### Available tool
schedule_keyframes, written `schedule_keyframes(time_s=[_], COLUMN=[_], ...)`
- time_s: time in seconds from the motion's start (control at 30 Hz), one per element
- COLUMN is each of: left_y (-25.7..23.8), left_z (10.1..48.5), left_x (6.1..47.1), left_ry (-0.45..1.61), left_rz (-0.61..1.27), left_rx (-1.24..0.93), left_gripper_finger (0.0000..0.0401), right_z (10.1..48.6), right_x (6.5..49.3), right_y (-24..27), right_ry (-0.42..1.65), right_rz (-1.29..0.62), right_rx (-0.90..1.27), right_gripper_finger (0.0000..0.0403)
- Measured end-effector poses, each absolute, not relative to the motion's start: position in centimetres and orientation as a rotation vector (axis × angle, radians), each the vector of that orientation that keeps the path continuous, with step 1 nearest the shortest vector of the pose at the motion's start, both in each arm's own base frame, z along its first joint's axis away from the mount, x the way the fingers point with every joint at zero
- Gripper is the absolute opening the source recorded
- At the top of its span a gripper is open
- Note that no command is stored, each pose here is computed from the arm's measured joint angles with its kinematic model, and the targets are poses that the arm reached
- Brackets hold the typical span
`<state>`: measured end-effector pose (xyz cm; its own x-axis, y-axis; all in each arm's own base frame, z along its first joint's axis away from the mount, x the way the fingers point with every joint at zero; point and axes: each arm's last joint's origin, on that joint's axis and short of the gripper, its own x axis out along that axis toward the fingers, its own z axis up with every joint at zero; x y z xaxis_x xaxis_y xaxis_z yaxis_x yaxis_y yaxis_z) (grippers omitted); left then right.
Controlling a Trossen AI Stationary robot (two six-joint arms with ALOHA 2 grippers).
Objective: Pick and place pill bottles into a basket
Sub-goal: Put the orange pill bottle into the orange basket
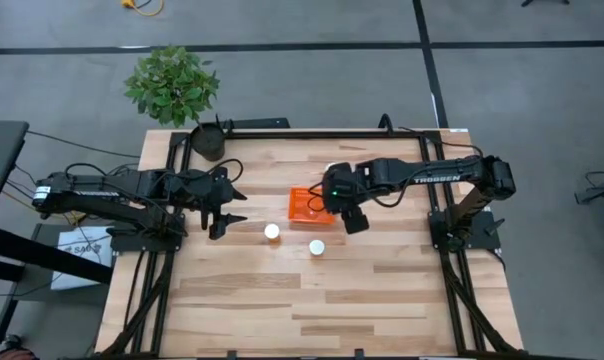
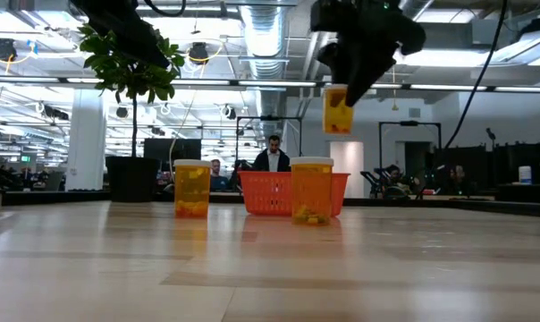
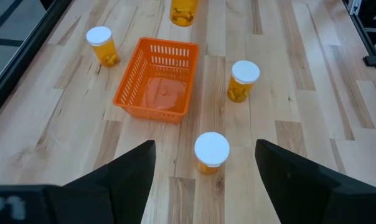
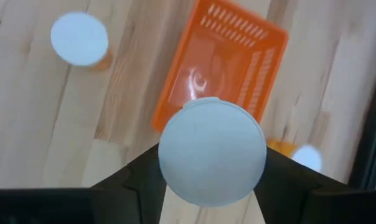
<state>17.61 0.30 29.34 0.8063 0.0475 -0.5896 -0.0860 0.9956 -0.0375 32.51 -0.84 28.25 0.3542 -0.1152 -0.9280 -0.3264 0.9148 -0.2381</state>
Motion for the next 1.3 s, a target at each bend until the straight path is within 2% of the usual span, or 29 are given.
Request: schedule_keyframes(time_s=[0.13,0.37,0.63,0.87,1.13,1.3], left_y=[0.3,0.3,0.3,0.3,0.3,0.3], left_z=[29.3,29.3,29.4,29.3,29.4,29.4], left_x=[17.6,17.6,17.6,17.6,17.6,17.6], left_ry=[0.629,0.628,0.627,0.627,0.627,0.627], left_rz=[0.071,0.071,0.071,0.076,0.077,0.076], left_rx=[-0.064,-0.064,-0.064,-0.078,-0.08,-0.08], left_gripper_finger=[0.0265,0.0265,0.0265,0.0265,0.0265,0.0265], right_z=[28.2,25.4,24.1,24.2,22.6,21.4], right_x=[33.1,34.8,36.4,36.7,37.4,37.8], right_y=[-1.1,-2.4,-3.0,-3.2,-3.9,-4.1], right_ry=[1.17,1.262,1.264,1.221,1.234,1.253], right_rz=[0.142,0.137,0.227,0.268,0.315,0.338], right_rx=[-0.443,-0.411,-0.363,-0.392,-0.373,-0.369], right_gripper_finger=[0.0183,0.0209,0.0182,0.0214,0.0185,0.0206])
